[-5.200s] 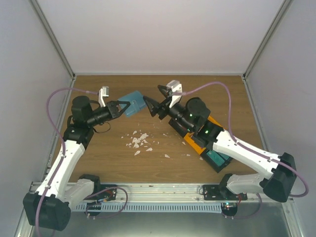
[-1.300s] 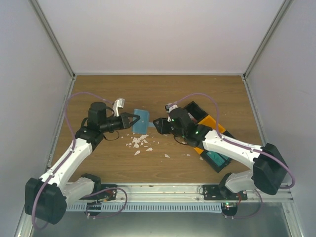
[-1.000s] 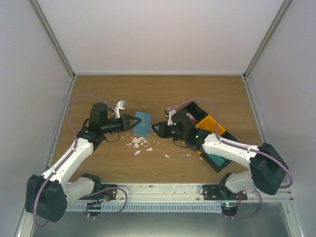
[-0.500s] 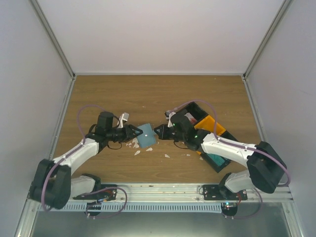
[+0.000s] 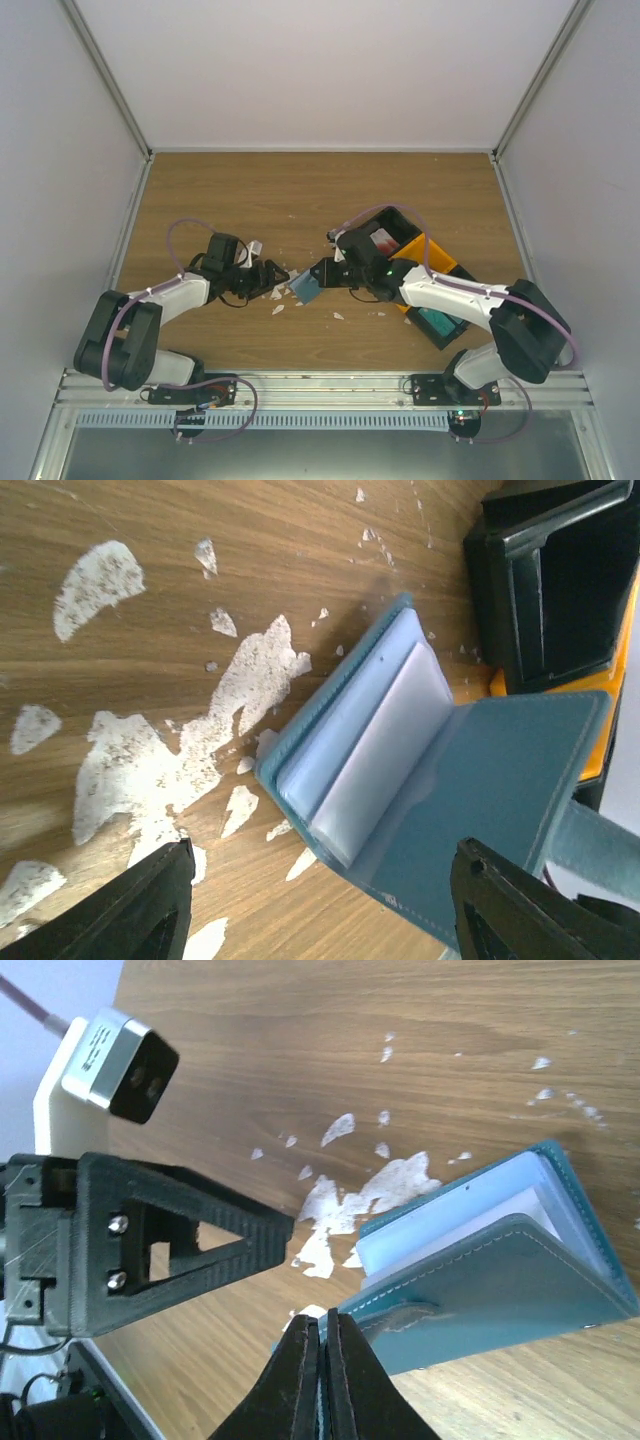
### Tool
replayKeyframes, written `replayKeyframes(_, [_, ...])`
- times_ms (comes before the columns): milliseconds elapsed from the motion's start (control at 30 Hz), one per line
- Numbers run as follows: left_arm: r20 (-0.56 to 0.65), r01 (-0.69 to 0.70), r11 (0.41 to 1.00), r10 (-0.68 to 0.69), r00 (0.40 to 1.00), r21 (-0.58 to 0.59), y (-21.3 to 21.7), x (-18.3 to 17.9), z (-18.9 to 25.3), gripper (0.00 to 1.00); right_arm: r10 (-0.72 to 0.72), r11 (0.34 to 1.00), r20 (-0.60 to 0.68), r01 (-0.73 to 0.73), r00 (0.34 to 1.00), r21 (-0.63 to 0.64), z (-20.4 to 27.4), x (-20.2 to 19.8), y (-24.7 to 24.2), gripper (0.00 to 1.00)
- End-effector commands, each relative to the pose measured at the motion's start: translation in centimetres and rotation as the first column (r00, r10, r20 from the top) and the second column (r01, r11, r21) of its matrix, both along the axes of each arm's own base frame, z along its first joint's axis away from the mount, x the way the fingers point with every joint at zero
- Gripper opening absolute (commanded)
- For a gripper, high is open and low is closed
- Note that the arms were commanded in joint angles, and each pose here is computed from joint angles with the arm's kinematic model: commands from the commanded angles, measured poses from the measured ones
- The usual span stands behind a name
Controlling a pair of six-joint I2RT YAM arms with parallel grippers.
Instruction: Put the credit cards into the card holder
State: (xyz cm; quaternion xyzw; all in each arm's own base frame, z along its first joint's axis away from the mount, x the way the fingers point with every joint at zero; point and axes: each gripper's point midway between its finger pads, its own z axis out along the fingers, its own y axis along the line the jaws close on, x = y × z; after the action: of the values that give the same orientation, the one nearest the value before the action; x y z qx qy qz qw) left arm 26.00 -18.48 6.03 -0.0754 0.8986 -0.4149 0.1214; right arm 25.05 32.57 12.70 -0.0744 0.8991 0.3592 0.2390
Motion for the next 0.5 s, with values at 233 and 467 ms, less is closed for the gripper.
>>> replayKeyframes(233, [0.191,-0.012,1.0,0.009,0.982,0.016,0.3,1.5,4.0,0.7,0.12,0.993,0.057,-0.12,0.991,0.009,1.0,-0.6,2.7,0.0])
replayKeyframes(467, [0.181,0.064,0.995,-0.051,0.982,-0.069,-1.1,0.8,3.7,0.53,0.141,0.99,0.089,-0.137,0.986,-0.043,-0.3,-0.2,1.0,0.01])
